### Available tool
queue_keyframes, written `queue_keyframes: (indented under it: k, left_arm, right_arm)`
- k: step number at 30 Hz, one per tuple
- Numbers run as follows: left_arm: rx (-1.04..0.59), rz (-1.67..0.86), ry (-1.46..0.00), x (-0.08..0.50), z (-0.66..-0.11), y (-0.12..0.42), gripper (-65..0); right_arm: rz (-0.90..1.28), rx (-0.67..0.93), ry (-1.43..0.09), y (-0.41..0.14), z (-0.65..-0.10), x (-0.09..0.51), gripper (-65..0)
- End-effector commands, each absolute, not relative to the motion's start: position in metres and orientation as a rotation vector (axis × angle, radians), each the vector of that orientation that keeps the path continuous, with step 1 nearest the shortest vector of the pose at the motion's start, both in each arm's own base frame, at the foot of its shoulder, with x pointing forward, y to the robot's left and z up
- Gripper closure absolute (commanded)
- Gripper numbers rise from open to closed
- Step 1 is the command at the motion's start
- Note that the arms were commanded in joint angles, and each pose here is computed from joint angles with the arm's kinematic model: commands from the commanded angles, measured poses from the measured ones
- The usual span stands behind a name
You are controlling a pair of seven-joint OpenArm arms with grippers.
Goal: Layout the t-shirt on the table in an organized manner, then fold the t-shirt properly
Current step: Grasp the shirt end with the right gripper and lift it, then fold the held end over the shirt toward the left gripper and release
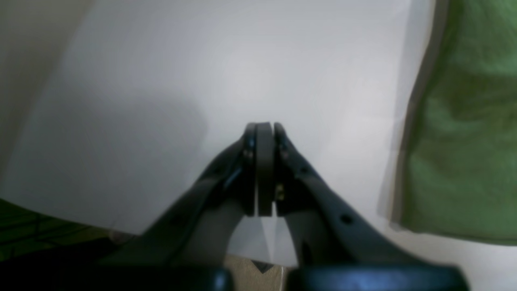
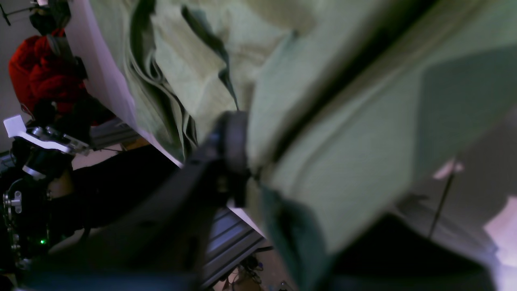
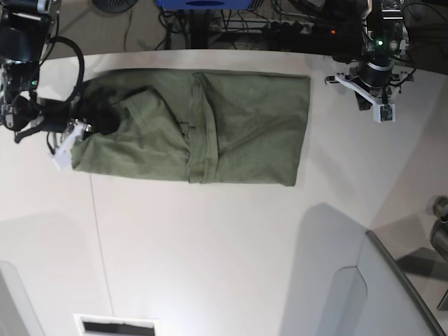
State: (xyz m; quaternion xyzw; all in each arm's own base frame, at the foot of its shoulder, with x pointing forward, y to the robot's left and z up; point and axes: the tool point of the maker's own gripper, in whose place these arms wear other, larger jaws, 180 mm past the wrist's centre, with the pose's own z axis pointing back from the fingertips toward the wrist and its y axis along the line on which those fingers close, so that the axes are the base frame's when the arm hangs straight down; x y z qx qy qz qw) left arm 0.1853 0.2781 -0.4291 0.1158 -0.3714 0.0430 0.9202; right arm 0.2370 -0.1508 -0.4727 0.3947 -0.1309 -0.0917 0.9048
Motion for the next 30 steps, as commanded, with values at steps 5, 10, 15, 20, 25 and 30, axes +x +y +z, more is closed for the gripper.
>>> queue_keyframes:
  k: [5,10,15,20,25,30]
  left_arm:
    - [0.258,0.075,-0.783,0.185,-0.422,0.284,0.0]
    - [0.315,0.115,-0.763,0.169,-0.419,0.309,0.0]
    - [0.334,0.112,-0.745,0.154,-0.415,0.326,0.0]
    - [0.295,0.117,-0.748,0.146,-0.413,0.329,0.0]
    - [0.287,0.112,-0.743,0.146,-0.416,0.327,0.0]
    - [0.282,0.132,-0.725,0.145,-0.426,0.33,0.0]
  right_arm:
    - [-0.182,0.816,-0.314,-0.157,-0.464,0.249,0.0]
    - [-0.186,0.774,-0.316,-0.175,-0.464,0.248,-0.2]
    - [-0.247,0.633,-0.32,-0.222,-0.468,0.246,-0.2]
    - [-0.271,0.546,-0.321,-0.241,-0.46,0.244,-0.2]
    - [-0.028,0.531,-0.382,-0.186,-0.421,0.252,-0.2]
    - [-0.032,0.586,-0.363,-0.127,-0.397,0.248,-0.2]
